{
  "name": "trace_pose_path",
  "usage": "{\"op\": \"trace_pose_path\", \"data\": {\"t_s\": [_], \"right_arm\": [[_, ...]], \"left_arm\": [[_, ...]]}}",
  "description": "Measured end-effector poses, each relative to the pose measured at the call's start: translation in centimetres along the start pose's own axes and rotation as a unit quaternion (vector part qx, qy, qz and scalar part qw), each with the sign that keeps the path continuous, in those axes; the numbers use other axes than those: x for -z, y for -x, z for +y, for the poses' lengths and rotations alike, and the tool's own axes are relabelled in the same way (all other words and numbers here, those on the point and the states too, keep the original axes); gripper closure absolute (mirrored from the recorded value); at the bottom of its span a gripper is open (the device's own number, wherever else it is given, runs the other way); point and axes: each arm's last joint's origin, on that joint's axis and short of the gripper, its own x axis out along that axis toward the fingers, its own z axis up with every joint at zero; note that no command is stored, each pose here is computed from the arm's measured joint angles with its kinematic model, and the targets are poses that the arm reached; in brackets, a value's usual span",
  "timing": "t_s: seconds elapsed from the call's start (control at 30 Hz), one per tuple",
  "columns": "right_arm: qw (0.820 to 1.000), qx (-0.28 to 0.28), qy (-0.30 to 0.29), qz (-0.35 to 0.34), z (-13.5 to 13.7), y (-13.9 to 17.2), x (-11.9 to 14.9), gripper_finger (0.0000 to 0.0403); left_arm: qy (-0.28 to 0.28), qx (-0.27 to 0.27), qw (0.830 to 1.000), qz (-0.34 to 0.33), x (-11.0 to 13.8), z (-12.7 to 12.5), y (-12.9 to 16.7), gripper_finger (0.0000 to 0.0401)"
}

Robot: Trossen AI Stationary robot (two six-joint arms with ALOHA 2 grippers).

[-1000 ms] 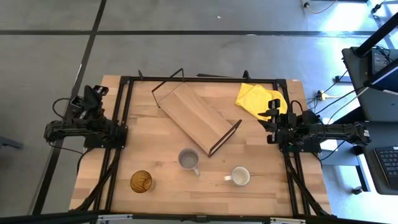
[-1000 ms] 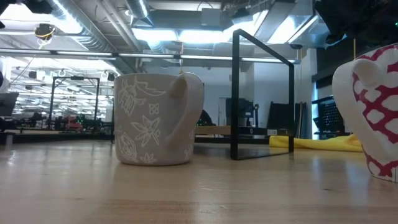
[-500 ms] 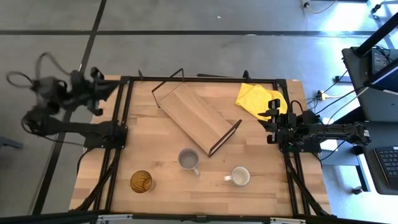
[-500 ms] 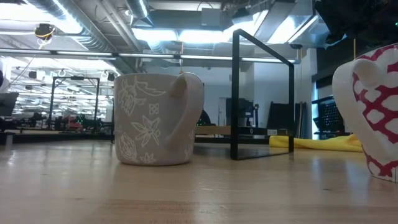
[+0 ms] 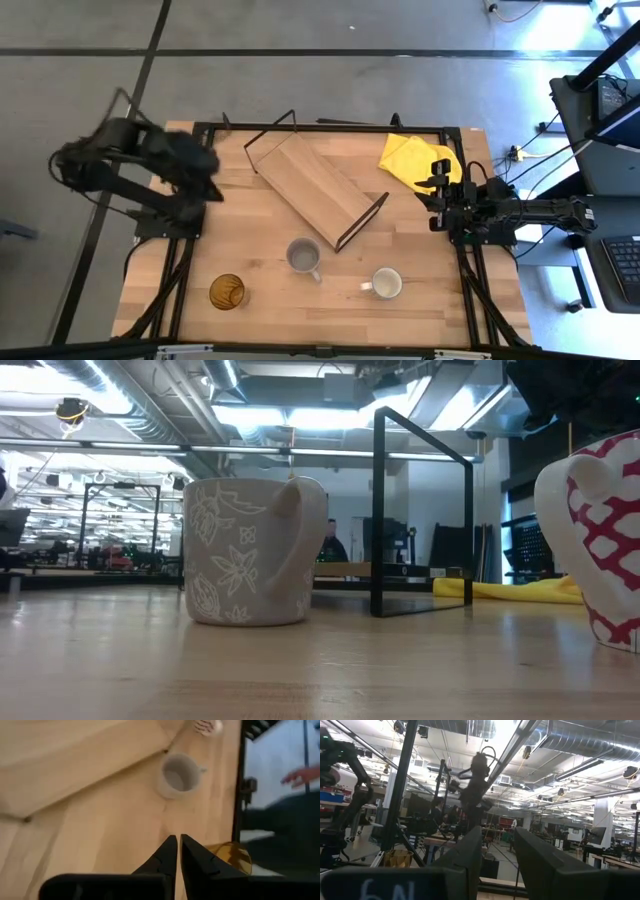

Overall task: Stack small to large cups/mugs on shelf
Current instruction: Put the yellow cup on the shelf

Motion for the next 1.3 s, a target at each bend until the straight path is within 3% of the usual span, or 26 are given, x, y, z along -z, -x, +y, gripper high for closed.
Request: {"op": "trace_pose_path", "data": {"t_s": [0.13,0.27,0.43,0.63,0.7,0.9,1.2,1.3], "right_arm": [[1.0,0.0,0.001,-0.001,0.0,0.0,0.0,0.0286],[1.0,0.001,0.0,0.013,0.0,0.0,0.2,0.0286],[1.0,-0.003,-0.002,0.029,0.1,0.0,0.6,0.0286],[1.0,-0.005,-0.002,0.03,0.1,0.0,0.6,0.0286],[1.0,-0.005,-0.003,0.03,0.1,0.0,0.6,0.0286],[1.0,-0.004,-0.002,0.03,0.1,0.0,0.6,0.0286],[1.0,-0.004,-0.002,0.03,0.1,0.0,0.6,0.0286],[1.0,-0.004,-0.003,0.03,0.1,0.0,0.6,0.0286]], "left_arm": [[-0.022,-0.059,0.996,0.057,1.0,-1.4,-1.2,0.0385],[-0.07,-0.053,0.995,0.053,1.6,-4.3,-3.0,0.0385],[-0.126,-0.087,0.981,0.118,4.1,-8.5,-6.0,0.0385],[-0.143,-0.124,0.965,0.183,7.7,-13.7,-10.6,0.0385],[-0.13,-0.161,0.958,0.197,8.3,-14.4,-12.3,0.0385],[-0.018,-0.214,0.96,0.18,7.1,-14.0,-13.9,0.0376],[0.081,-0.22,0.956,0.178,6.7,-13.7,-13.8,0.0271],[0.098,-0.219,0.955,0.172,7.1,-14.0,-13.7,0.0255]]}}
